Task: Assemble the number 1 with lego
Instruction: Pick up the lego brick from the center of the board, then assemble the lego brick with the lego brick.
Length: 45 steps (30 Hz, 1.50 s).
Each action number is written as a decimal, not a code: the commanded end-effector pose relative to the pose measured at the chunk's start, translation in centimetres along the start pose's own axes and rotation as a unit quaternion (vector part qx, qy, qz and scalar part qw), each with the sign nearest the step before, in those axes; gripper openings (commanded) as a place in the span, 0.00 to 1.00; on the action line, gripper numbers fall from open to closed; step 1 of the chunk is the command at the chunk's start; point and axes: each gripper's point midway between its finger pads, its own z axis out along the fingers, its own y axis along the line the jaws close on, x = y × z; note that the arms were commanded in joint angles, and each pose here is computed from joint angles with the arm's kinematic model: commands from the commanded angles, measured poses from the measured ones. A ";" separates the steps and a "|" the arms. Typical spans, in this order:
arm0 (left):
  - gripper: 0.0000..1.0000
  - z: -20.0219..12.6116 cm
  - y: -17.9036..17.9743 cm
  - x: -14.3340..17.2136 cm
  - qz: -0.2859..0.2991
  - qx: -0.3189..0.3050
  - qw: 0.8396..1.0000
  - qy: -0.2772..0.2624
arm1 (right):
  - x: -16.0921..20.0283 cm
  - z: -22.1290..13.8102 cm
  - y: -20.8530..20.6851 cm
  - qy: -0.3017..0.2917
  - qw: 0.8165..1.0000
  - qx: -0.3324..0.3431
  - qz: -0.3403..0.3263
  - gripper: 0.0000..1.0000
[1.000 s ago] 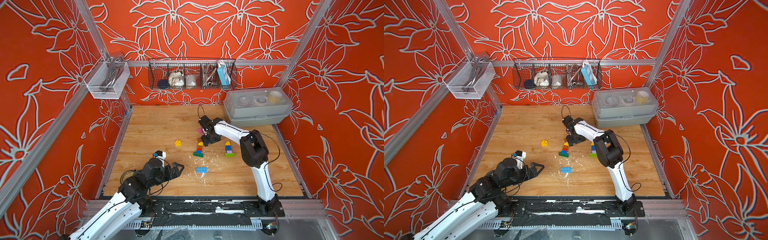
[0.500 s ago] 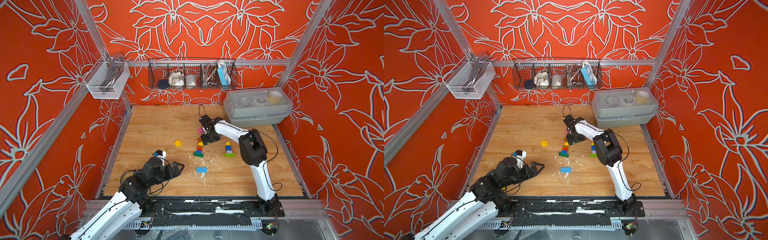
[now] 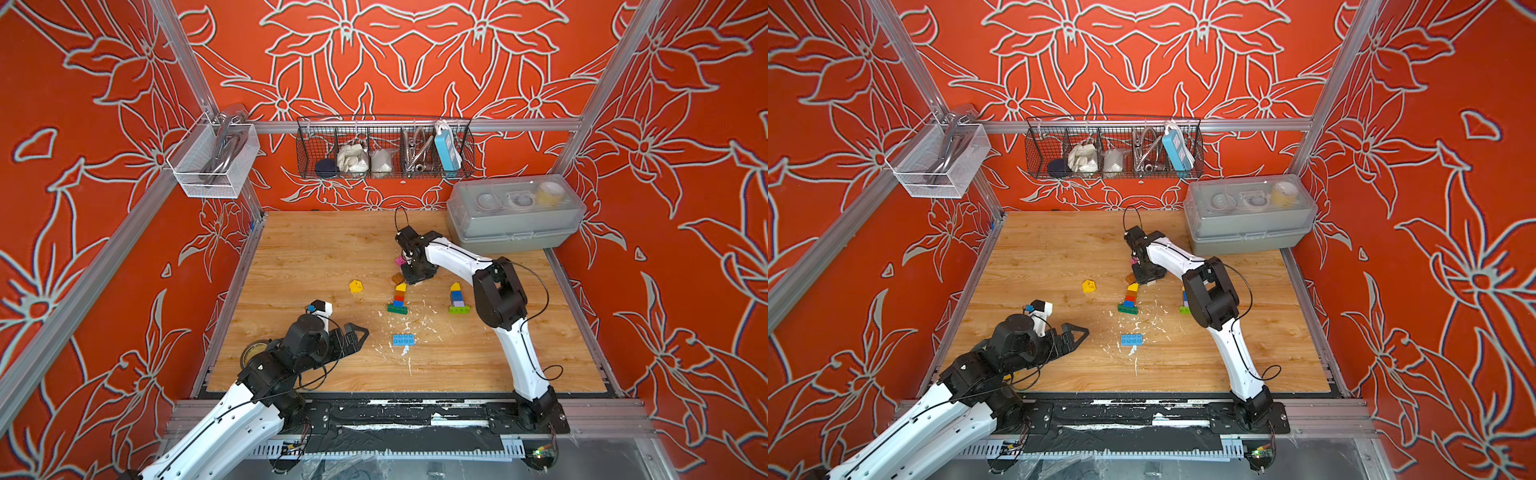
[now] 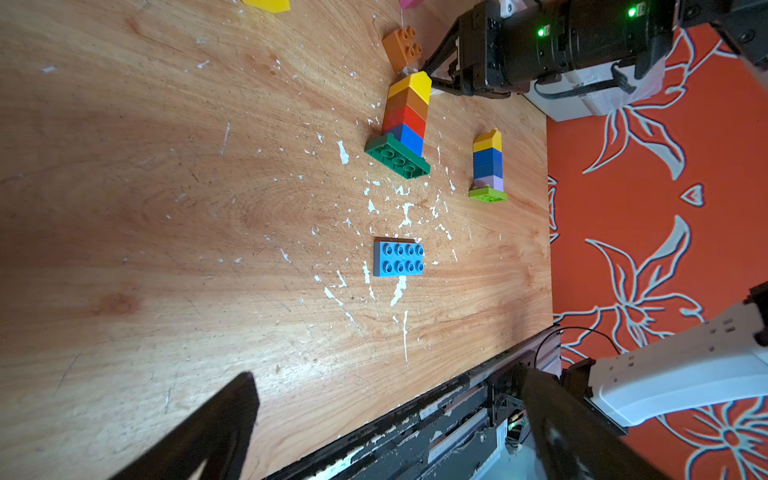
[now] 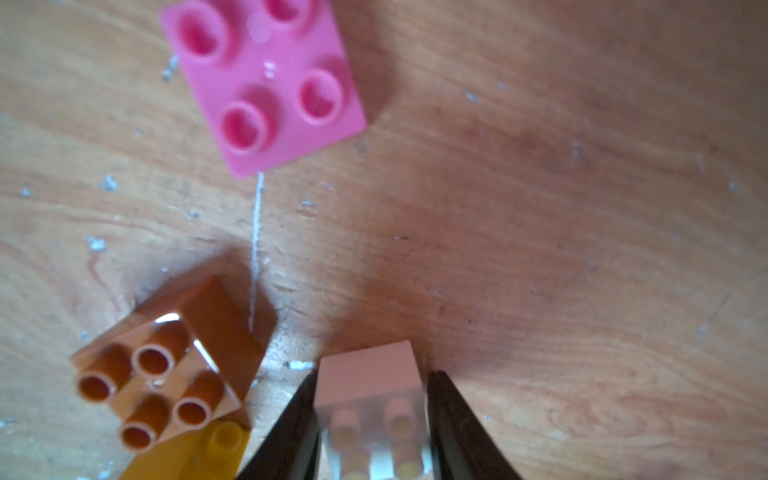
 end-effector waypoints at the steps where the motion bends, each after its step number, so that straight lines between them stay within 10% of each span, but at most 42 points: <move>1: 1.00 0.0 -0.4 -0.4 0.007 0.008 1.000 -0.005 | 1.9 0.4 -1.2 0.030 0.999 0.024 0.038 0.39; 10: 1.00 -0.1 -0.3 -0.4 0.007 0.008 1.000 -0.008 | 3.7 -2.9 -1.2 0.019 0.988 0.006 0.150 0.11; 23: 1.00 -0.6 0.2 -0.4 -0.003 0.002 1.000 -0.015 | 11.5 -10.0 3.2 -0.040 0.981 -0.002 0.189 0.06; 45: 1.00 -1.6 1.2 0.0 -0.020 0.003 0.999 -0.032 | 16.6 -8.1 11.4 -0.035 0.990 -0.022 0.138 0.00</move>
